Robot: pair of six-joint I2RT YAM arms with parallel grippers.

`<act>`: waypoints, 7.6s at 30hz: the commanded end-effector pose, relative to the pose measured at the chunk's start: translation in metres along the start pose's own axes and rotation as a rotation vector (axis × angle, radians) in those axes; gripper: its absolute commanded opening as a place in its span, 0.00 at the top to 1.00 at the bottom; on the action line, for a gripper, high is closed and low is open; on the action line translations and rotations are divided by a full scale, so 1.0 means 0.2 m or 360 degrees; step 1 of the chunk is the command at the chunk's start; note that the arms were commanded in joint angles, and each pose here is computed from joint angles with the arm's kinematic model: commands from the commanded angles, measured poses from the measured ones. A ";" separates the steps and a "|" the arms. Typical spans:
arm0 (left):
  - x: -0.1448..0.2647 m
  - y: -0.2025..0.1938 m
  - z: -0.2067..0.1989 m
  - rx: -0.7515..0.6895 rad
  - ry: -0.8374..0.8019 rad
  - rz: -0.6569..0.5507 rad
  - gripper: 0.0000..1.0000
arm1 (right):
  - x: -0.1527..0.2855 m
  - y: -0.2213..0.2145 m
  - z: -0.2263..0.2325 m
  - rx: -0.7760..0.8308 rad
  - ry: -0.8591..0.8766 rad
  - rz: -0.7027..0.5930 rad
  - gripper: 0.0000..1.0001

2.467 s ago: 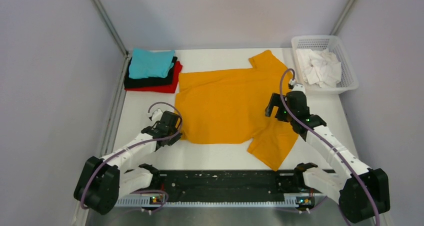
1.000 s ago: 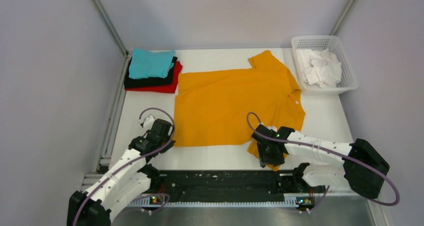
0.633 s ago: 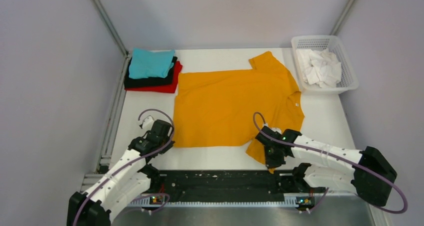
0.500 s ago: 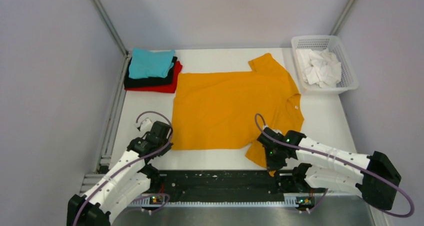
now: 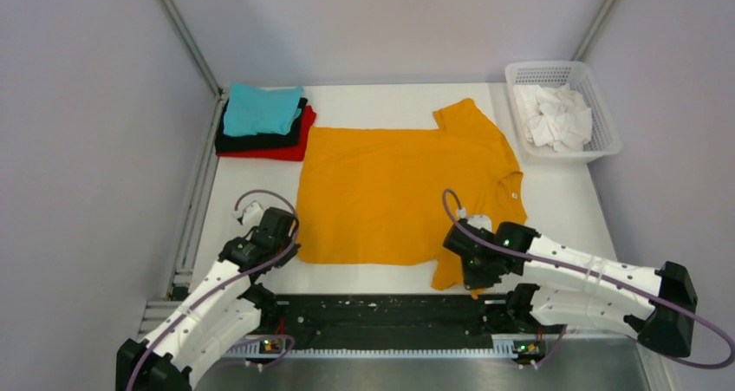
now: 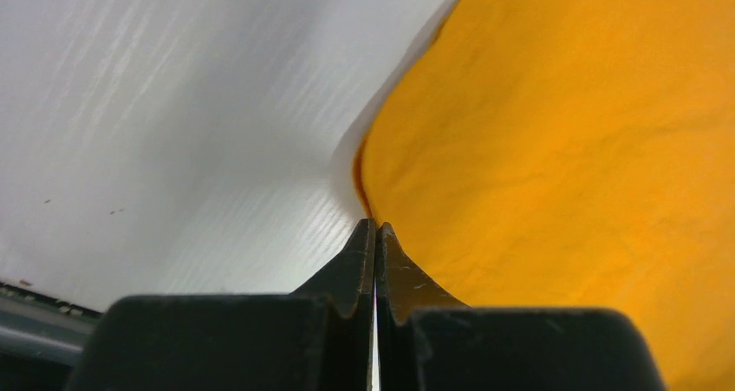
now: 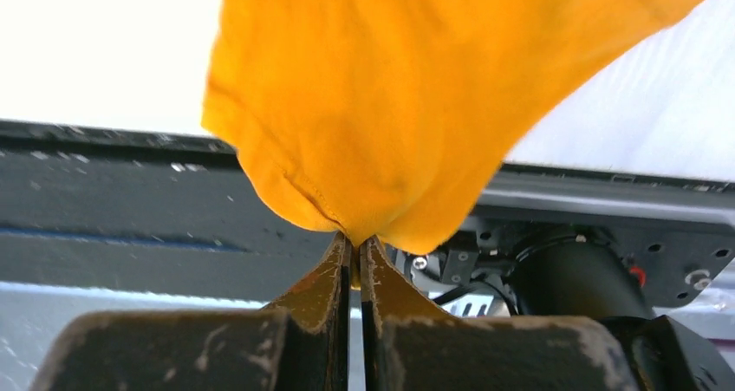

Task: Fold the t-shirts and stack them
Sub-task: Fold the flattened tshirt in 1/3 of the way, then grab the side of the flattened tshirt furthest away from the robot with both arms

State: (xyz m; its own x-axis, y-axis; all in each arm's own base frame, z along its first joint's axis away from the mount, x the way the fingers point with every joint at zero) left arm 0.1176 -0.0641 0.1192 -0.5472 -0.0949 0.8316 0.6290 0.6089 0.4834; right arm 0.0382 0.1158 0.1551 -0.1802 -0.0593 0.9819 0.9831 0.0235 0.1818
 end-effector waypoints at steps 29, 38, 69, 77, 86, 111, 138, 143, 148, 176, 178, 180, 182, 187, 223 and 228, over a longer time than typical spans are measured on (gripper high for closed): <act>-0.18 0.61 -0.55 0.0269 -0.0201 -0.0389 1.00 | 0.26 1.08 -0.08 -0.0197 -0.0077 -0.1372 1.00; -0.25 0.64 -0.56 0.0279 -0.0156 -0.0449 1.00 | 0.21 1.22 -0.12 -0.0121 -0.0178 -0.1355 1.00; -0.28 0.57 -0.83 -0.0148 -0.0645 0.0051 0.01 | -0.21 1.37 -0.04 -0.0185 0.0202 -0.1025 0.01; -0.56 0.39 -0.86 -0.0310 -0.0473 0.0366 0.01 | -0.48 1.27 -0.07 -0.0381 0.0277 -0.0742 0.01; -0.54 0.14 -0.57 -0.0261 -0.0306 0.0527 0.01 | -0.54 0.93 -0.15 -0.0446 0.0248 -0.0434 0.02; -0.12 -0.26 -0.11 -0.0050 -0.0054 0.0490 0.02 | -0.32 0.37 -0.19 -0.0703 0.0427 -0.0424 0.02; -0.16 0.68 -0.65 -0.0202 -0.0331 -0.0445 0.01 | 0.17 0.86 -0.09 -0.0384 0.0762 -0.1389 0.01; -0.42 0.81 -0.71 -0.0313 -0.0254 -0.0379 0.01 | 0.12 0.87 -0.11 -0.0349 0.0636 -0.1384 0.01; -0.67 0.84 -0.70 -0.0383 -0.0010 -0.0264 0.01 | 0.10 0.87 -0.12 -0.0322 0.0595 -0.1366 0.01; -0.67 0.63 -0.66 -0.0494 0.0041 0.0232 0.60 | 0.04 0.87 -0.17 -0.0351 0.0419 -0.1339 0.01; -0.66 0.63 -0.66 -0.0521 0.0052 0.0226 0.61 | 0.03 0.87 -0.17 -0.0361 0.0396 -0.1337 0.01; -0.65 0.63 -0.65 -0.0537 0.0073 0.0238 0.61 | 0.03 0.87 -0.18 -0.0362 0.0388 -0.1336 0.01; -0.66 0.62 -0.64 -0.0542 0.0096 0.0245 0.64 | 0.03 0.87 -0.18 -0.0364 0.0384 -0.1334 0.01; -0.68 0.60 -0.63 -0.0536 0.0089 0.0255 0.80 | 0.02 0.87 -0.18 -0.0369 0.0368 -0.1324 0.01; -0.47 0.74 -0.70 -0.0392 -0.0040 -0.0069 1.00 | -0.32 1.95 -0.15 -0.0552 -0.0264 -0.1066 0.09; -0.48 0.74 -0.70 -0.0386 -0.0031 -0.0075 1.00 | -0.52 2.13 -0.14 -0.0532 -0.0338 -0.0953 0.21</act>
State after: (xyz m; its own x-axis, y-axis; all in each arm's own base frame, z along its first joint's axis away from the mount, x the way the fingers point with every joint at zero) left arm 0.3385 -0.0727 0.1367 -0.5338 -0.1163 0.8376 0.7555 0.3792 0.5342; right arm 0.4564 0.1082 0.1406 -0.7004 0.1807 0.6904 0.6338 -0.2872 0.7182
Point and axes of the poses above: each gripper's point midway between its finger pads, its own x axis back along the fingers, its own z axis along the line the jaws close on, y = z × x, the point moved 9 cm from there along x, back along the fingers, and after that the axes turned 3 degrees about -x, right-handed, at the moved point
